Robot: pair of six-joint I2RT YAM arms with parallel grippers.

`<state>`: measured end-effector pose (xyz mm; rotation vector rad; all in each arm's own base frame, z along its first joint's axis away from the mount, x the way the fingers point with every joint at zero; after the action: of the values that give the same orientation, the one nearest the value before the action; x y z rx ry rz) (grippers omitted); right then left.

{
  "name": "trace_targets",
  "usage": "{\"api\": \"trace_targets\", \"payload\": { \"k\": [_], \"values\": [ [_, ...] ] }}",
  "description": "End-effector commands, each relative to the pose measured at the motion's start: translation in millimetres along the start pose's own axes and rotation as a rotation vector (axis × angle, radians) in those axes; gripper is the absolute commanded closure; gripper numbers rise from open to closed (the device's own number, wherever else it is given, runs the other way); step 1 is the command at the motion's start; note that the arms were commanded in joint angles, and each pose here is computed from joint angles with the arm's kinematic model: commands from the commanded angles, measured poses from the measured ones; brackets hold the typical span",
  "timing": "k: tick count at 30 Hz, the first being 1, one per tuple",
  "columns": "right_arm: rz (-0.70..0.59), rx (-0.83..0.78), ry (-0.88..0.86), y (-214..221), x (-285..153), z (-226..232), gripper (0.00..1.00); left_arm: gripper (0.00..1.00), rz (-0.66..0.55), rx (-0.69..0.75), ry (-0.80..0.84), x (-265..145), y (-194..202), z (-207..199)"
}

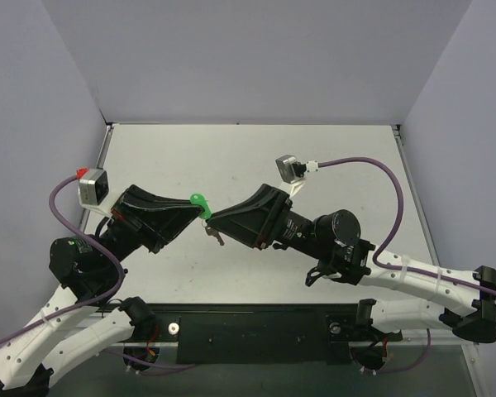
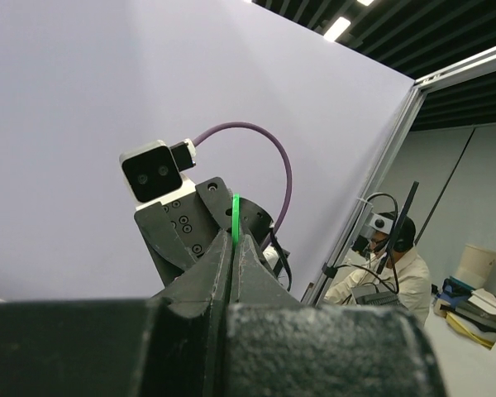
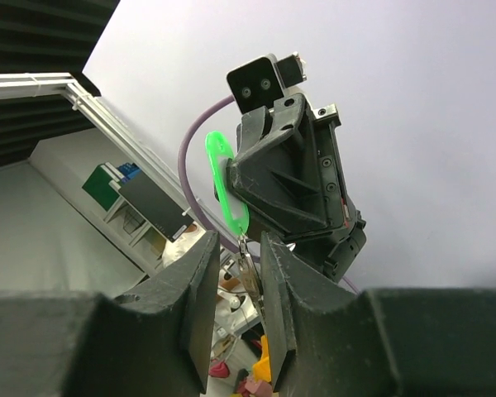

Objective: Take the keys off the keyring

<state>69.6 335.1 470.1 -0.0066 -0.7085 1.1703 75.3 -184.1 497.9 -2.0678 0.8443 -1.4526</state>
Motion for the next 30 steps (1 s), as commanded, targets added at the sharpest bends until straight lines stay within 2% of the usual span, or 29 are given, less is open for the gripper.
{"api": "trace_targets", "payload": {
  "k": [1, 18, 30],
  "values": [
    [-0.044, -0.003, -0.097, -7.2, 0.9, 21.7, 0.79, 1.00, -0.026, 0.028, -0.007, -1.5, -6.9, -2.7],
    [-0.054, -0.009, -0.084, -8.6, -1.6, 20.2, 0.79, 1.00, -0.045, 0.040, -0.042, -3.9, -10.6, 0.0],
    [-0.056, -0.018, -0.075, -9.2, -0.4, 18.6, 0.83, 1.00, -0.046, 0.038, -0.041, -3.8, -9.6, 0.9]
  ]
}}
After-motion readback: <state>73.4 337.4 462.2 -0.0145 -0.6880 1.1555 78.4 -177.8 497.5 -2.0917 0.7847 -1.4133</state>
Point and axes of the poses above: each gripper's point midway between its finger pads, its own x axis out along the fingers, its own z axis along the line the jaws close on, y = z × x, the point moved 4 cm from there along -x, back along the fingers, and after that the axes turned 11 degrees about x, right-handed, at the moved point
